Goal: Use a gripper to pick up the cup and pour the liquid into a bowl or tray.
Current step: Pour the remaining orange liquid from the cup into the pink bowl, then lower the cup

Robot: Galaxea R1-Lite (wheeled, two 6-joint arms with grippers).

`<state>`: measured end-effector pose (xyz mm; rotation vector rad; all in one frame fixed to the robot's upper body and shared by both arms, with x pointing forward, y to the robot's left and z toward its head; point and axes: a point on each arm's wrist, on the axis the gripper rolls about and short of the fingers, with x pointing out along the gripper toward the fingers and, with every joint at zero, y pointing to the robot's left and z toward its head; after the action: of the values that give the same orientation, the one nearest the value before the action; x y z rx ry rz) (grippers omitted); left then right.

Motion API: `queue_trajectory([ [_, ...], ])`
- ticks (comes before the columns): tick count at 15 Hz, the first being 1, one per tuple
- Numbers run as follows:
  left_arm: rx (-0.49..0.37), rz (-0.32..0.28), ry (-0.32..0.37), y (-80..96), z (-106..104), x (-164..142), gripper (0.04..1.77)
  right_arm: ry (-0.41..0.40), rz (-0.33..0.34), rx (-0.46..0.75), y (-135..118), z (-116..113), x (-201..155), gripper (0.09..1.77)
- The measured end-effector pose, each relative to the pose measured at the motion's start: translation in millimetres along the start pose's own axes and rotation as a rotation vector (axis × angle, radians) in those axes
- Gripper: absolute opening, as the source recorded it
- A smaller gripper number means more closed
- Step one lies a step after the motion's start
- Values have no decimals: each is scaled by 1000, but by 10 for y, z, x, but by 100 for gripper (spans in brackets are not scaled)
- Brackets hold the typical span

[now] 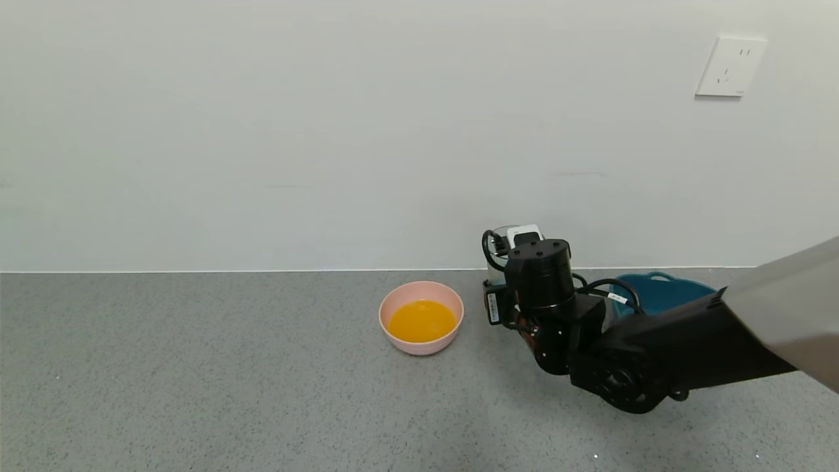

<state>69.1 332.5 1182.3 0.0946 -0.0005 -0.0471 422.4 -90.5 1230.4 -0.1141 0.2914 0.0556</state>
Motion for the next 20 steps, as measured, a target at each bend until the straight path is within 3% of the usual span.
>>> queue_trajectory([
  [5, 0, 0, 0, 0, 0, 0, 172, 16, -21, 39, -31, -277, 143, 132],
  [12, 0, 0, 0, 0, 0, 0, 172, 44, -29, 145, -186, -417, 338, 132],
  [20, 0, 0, 0, 0, 0, 0, 172, 39, -36, 149, -219, -584, 631, 132],
])
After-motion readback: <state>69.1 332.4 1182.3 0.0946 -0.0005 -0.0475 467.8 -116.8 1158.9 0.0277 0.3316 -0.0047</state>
